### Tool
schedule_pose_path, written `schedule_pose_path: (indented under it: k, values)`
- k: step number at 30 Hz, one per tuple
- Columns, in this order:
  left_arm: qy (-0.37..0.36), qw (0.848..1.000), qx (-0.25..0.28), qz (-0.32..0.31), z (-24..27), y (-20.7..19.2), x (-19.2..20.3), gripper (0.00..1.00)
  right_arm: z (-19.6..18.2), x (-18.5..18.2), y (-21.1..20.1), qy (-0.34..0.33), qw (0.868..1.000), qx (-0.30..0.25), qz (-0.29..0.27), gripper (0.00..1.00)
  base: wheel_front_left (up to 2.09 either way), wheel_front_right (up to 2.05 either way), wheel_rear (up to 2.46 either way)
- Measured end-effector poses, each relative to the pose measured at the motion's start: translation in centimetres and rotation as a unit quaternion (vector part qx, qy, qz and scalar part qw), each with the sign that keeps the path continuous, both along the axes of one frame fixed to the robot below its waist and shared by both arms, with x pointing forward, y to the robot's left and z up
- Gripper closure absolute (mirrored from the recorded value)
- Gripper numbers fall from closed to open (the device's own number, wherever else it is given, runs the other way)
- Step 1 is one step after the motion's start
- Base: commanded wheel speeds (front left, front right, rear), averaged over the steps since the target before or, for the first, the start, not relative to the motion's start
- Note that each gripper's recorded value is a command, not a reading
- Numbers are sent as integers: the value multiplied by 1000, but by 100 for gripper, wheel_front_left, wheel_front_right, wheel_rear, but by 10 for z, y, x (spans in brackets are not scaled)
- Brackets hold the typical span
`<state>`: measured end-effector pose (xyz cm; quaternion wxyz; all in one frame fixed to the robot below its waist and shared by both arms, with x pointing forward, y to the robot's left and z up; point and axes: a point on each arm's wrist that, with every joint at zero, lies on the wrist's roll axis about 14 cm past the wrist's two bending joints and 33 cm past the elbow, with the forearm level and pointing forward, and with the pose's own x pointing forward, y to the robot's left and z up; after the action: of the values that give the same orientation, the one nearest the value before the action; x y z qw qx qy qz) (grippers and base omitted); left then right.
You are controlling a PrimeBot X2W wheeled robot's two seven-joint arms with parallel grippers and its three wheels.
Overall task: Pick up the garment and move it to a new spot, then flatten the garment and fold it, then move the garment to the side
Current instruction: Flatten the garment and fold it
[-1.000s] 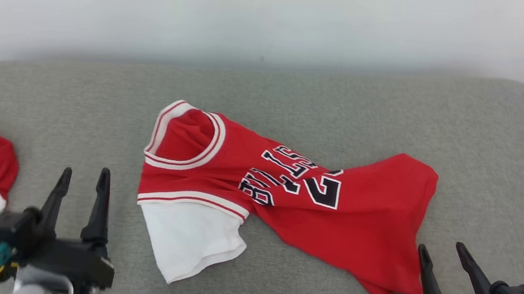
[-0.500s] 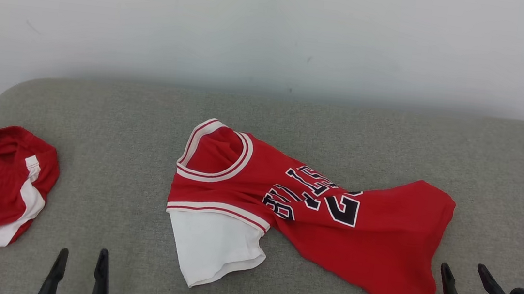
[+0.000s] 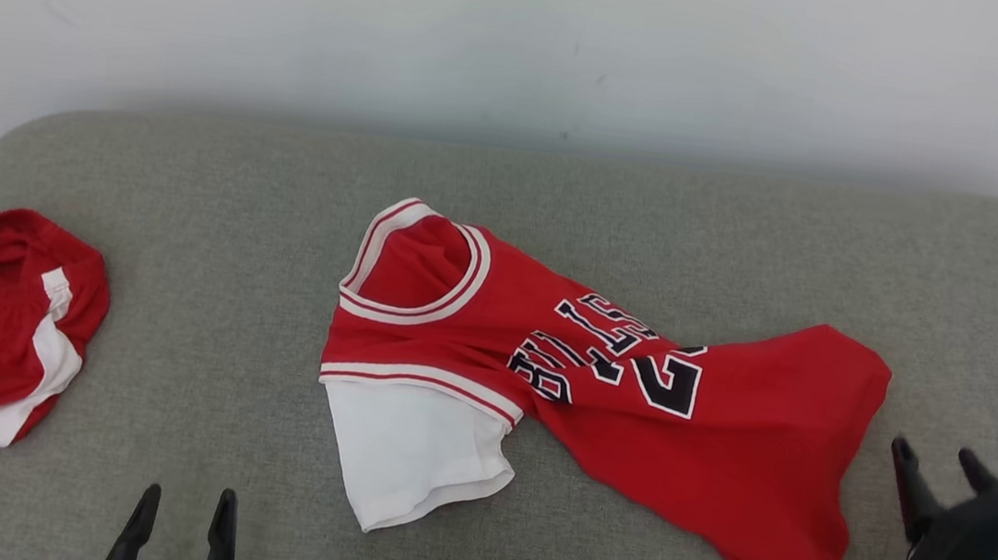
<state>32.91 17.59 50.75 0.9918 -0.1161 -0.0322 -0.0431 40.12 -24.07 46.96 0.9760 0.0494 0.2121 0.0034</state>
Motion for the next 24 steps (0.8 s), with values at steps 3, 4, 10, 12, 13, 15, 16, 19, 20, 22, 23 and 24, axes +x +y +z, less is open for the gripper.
schedule_pose_path:
  k: [3, 4, 10, 12, 13, 15, 16, 19, 20, 22, 23, 24]
  values:
    - [2, 1000, 3, -5, -1, -2, 7, 0, -1, 19, -8, 19, 999, 20, -18, 0, 0, 0, 0]
    - [3, 1000, 4, -6, -2, -3, 9, 0, -5, 24, -10, 33, 999, 28, -24, 0, 0, 0, 0]
    - [12, 1000, 9, -6, -7, -2, 20, 0, -30, 46, -12, 97, 992, 68, -45, 0, 0, 0, 0]
    - [18, 1000, 10, -4, -11, 0, 22, 0, -39, 52, -7, 113, 990, 72, -39, 0, 0, 0, 0]
    - [21, 1000, 11, -3, -12, 1, 24, 0, -43, 55, -3, 118, 989, 76, -37, 0, 0, 0, 0]
    - [24, 1000, 14, 1, -15, 4, 27, 0, -49, 60, 3, 123, 989, 81, -30, 0, 0, 0, 0]
    - [27, 1000, 15, 2, -16, 5, 27, 0, -51, 63, 6, 125, 988, 84, -27, 0, 0, 0, 0]
    - [34, 999, 17, 7, -21, 8, 28, 0, -56, 71, 19, 125, 988, 88, -11, 0, 0, 0, 0]
    - [36, 999, 18, 8, -21, 9, 29, 0, -57, 73, 24, 124, 988, 90, -6, 0, 0, 0, 0]
    - [37, 999, 19, 9, -22, 9, 29, 0, -57, 75, 28, 121, 988, 92, 0, 0, 0, 0, 0]
    - [37, 999, 19, 9, -22, 10, 29, 0, -57, 76, 32, 121, 988, 95, 4, 0, 0, 0, 0]
    - [37, 999, 19, 9, -22, 10, 29, 0, -57, 76, 33, 120, 988, 96, 5, 0, 0, 0, 0]
